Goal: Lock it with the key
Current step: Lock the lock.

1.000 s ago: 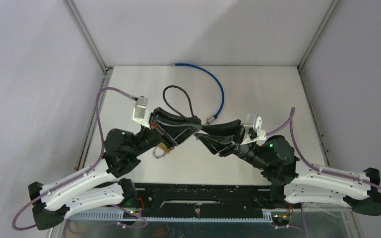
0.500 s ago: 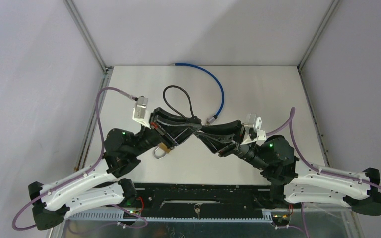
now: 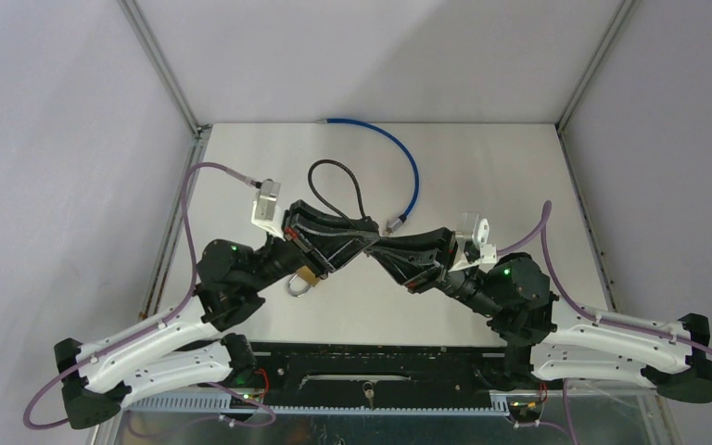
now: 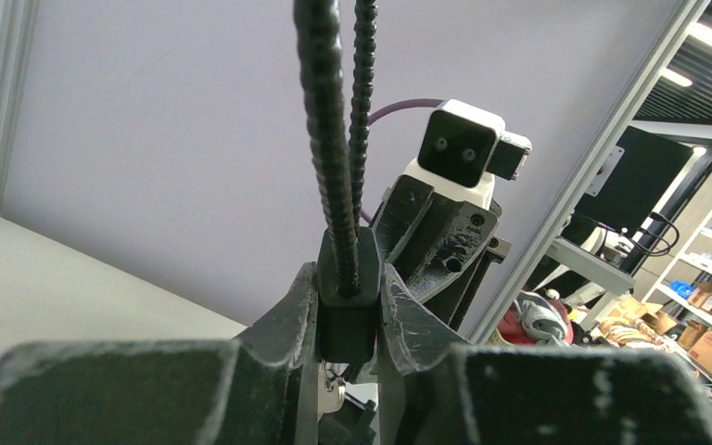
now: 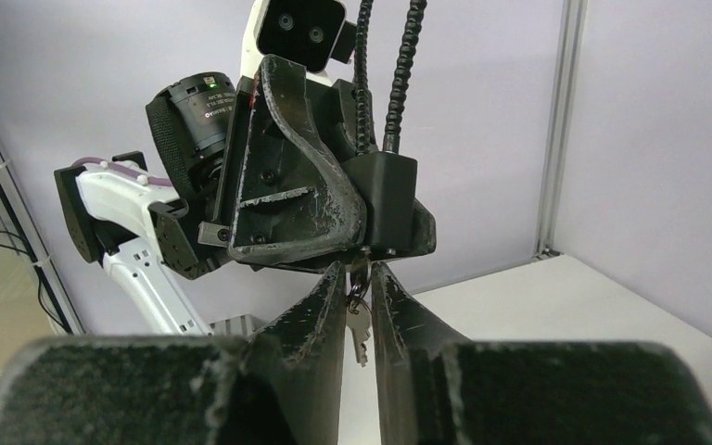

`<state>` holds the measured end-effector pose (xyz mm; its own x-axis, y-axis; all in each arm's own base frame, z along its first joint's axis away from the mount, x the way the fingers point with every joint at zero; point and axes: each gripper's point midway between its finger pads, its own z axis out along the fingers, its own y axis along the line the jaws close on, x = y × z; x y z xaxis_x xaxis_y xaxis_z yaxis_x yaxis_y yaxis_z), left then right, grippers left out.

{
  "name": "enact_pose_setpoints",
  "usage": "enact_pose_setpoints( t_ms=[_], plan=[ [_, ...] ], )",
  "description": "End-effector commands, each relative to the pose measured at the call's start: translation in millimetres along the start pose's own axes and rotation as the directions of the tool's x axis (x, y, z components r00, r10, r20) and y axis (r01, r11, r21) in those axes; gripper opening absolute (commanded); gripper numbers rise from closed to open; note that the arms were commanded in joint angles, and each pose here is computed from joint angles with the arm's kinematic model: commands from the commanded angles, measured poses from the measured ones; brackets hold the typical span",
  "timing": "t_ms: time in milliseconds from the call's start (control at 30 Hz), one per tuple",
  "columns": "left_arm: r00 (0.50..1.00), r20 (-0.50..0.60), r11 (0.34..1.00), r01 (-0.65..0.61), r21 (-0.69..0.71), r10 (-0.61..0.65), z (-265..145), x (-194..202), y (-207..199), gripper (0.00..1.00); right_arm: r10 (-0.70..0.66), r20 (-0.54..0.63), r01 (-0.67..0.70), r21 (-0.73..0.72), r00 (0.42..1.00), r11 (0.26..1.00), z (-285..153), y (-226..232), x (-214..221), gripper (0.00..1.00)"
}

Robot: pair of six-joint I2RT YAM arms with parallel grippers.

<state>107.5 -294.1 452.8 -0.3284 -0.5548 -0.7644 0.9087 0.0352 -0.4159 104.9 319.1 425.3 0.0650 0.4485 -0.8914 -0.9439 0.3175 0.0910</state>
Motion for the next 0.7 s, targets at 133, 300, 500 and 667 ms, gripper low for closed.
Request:
enact_pose_setpoints(
  t_ms=[133,300,500,667],
  plan=[
    [0.999,0.033,1.0,-0.004,0.03,0.003,1,-7,-7,0.0,-0.036,0.029,0.036,-0.004,0.999,0.999,1,-1,-8,0.14],
    [1.0,0.027,1.0,-0.003,0.027,0.003,2,-6,-6,0.0,-0.057,0.012,0.056,0.009,0.998,0.998,2,-2,-3,0.07],
    [1.0,0.021,1.0,0.001,0.023,-0.002,5,-5,-5,0.0,-0.203,-0.038,0.205,0.054,0.978,0.977,7,-4,-1,0.03],
    [1.0,0.017,1.0,-0.003,0.013,0.003,5,-4,-3,0.0,-0.318,-0.076,0.324,0.094,0.945,0.941,11,-6,3,0.01]
  ],
)
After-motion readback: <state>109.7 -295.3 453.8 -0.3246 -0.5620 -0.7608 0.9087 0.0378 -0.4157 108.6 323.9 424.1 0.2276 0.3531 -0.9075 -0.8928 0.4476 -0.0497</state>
